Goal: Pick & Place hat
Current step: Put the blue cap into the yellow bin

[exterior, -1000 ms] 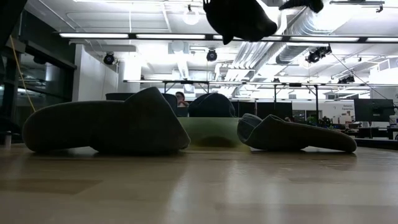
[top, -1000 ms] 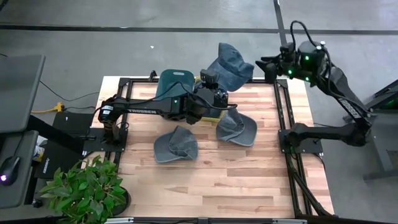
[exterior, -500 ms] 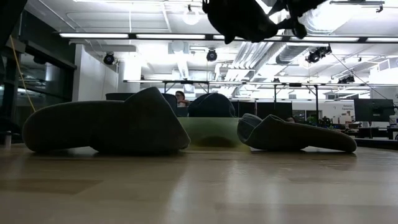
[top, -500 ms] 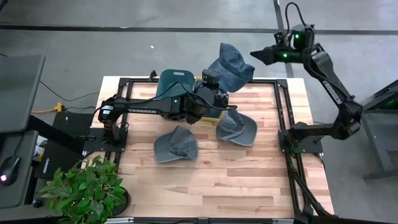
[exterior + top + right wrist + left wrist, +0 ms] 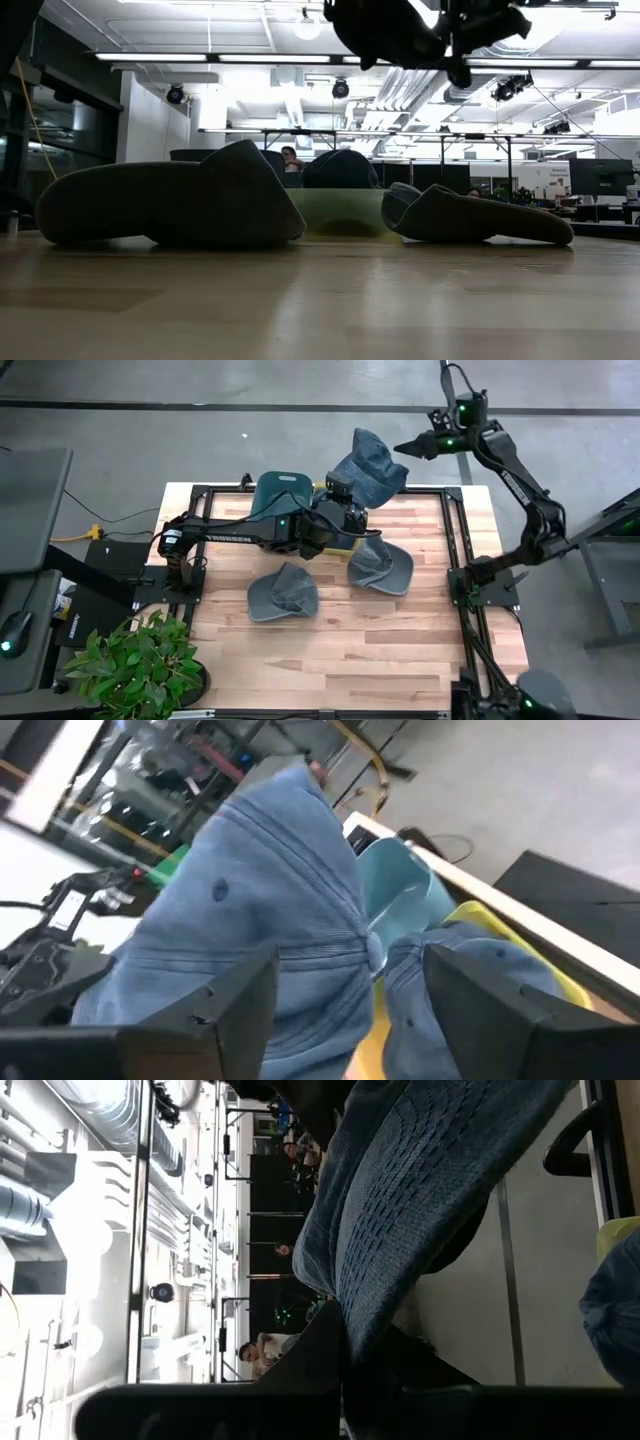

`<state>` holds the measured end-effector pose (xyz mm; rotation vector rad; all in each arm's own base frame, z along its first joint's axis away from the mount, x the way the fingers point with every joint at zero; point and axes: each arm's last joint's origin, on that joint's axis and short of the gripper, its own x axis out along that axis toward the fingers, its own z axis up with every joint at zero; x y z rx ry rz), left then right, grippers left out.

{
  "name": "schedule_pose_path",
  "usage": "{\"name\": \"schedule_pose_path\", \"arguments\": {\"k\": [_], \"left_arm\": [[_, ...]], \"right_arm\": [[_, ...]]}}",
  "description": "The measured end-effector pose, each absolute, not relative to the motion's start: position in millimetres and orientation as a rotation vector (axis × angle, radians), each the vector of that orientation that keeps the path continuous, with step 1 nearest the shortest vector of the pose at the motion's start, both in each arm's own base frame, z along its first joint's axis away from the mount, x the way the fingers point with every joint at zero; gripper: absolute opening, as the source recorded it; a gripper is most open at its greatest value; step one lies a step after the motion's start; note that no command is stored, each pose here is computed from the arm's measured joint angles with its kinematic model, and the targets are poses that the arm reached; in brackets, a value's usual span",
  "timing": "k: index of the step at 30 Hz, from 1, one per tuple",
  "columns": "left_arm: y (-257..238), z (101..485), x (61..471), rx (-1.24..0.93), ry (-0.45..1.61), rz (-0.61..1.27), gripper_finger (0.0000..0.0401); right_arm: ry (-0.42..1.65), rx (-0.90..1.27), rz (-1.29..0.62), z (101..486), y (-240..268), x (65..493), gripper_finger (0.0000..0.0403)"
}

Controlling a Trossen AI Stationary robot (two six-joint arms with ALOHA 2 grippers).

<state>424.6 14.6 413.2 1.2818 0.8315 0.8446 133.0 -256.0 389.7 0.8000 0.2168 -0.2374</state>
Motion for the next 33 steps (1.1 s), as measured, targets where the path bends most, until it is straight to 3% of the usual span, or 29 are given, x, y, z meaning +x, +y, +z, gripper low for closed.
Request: {"name": "schedule_pose_path", "arguments": {"k": [7, 16, 23, 28, 33], "left_arm": [[15, 413, 424, 1.283, 0.836, 0.848, 0.0005], [15, 412, 424, 1.282, 0.857, 0.852, 0.0005], [15, 412, 424, 1.282, 0.857, 0.852, 0.0005], [15, 412, 424, 1.282, 0.858, 0.853, 0.0005], [15, 412, 423, 1.281, 0.864, 0.859, 0.0005]], "right_arm": [[0.210, 0.803, -0.083, 372, -278, 144, 0.0275], [0.176, 0.792, 0.120, 368, -288, 150, 0.0278], [0.171, 0.771, 0.100, 369, -290, 151, 0.0278], [0.176, 0.760, -0.030, 367, -294, 149, 0.0278], [0.186, 0.792, 0.003, 361, -297, 151, 0.0278]]}}
